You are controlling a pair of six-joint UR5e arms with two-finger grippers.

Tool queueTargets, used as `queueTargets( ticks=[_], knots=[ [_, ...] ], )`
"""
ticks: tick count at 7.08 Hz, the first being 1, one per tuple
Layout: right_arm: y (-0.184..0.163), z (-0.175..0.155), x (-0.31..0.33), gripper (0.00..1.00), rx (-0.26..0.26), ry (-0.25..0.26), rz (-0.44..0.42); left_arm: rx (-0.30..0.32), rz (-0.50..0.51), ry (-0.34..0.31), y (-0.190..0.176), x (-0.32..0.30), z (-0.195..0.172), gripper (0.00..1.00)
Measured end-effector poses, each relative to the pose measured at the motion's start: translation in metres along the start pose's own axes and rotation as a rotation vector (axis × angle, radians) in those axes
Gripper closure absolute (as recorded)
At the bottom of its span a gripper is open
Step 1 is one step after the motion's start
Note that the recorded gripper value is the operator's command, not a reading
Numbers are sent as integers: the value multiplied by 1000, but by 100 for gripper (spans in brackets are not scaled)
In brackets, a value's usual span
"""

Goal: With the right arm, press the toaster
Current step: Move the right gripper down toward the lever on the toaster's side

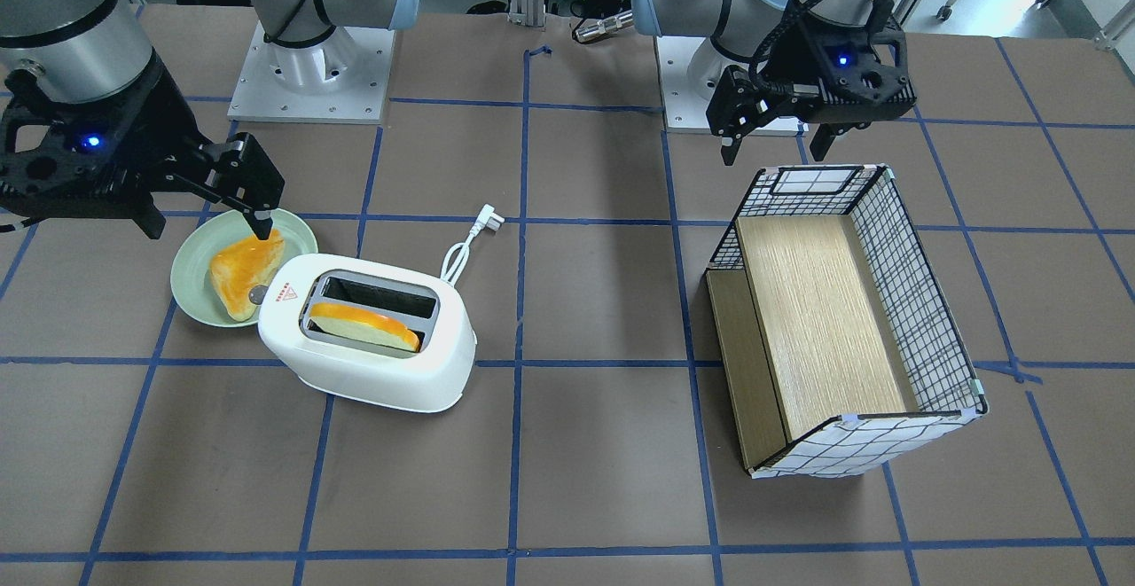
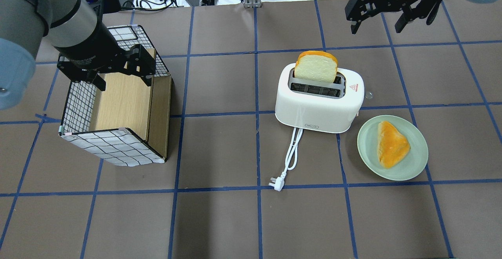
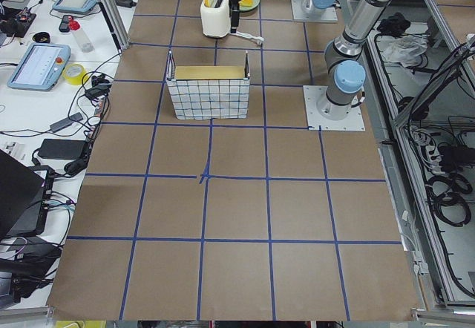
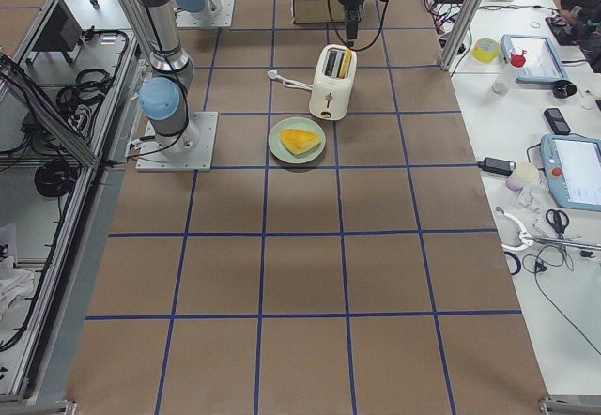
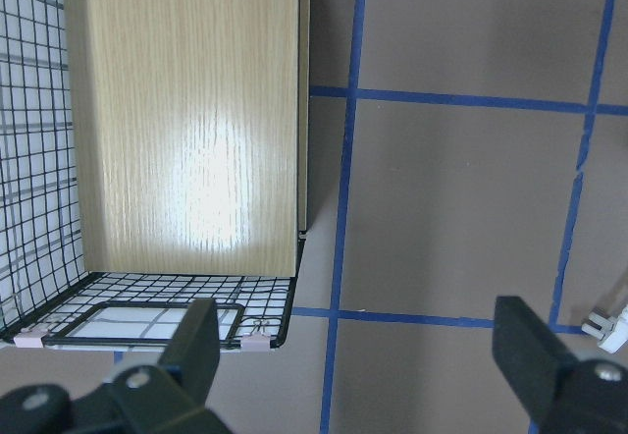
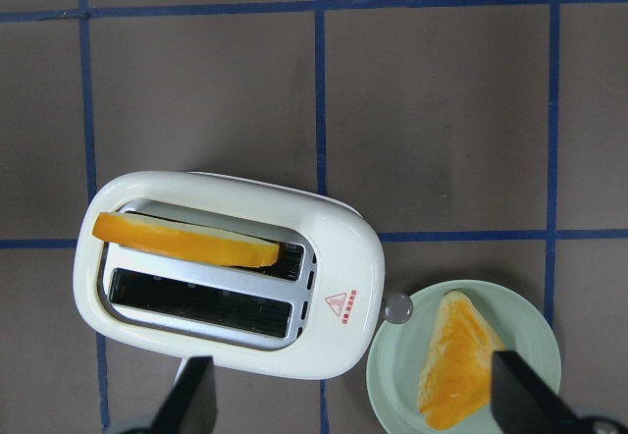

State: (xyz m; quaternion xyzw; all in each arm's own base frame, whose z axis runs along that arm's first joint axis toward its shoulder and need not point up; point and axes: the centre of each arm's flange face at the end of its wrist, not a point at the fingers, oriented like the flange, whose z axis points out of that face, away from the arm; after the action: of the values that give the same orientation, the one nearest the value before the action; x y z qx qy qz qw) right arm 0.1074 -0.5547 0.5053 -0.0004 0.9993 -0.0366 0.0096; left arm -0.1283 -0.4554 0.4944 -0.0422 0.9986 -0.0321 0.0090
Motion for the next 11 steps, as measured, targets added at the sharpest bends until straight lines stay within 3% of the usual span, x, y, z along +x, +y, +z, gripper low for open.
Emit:
queueTargets(
  ticks=[2, 4, 6, 8, 11],
  knots=[
    [-4, 2, 25, 34, -5, 7, -72, 0, 0, 0, 0, 0, 0, 0],
    [-7, 11, 60, 57, -18, -25, -142, 0, 0, 0, 0, 0, 0, 0],
    [-5, 32, 85, 72, -29, -125, -165, 0, 0, 0, 0, 0, 0, 0],
    [1, 60, 106, 87, -44, -241, -133, 0, 0, 0, 0, 0, 0, 0],
    [10, 98, 121, 91, -91, -333, -84, 0, 0, 0, 0, 0, 0, 0]
  ],
)
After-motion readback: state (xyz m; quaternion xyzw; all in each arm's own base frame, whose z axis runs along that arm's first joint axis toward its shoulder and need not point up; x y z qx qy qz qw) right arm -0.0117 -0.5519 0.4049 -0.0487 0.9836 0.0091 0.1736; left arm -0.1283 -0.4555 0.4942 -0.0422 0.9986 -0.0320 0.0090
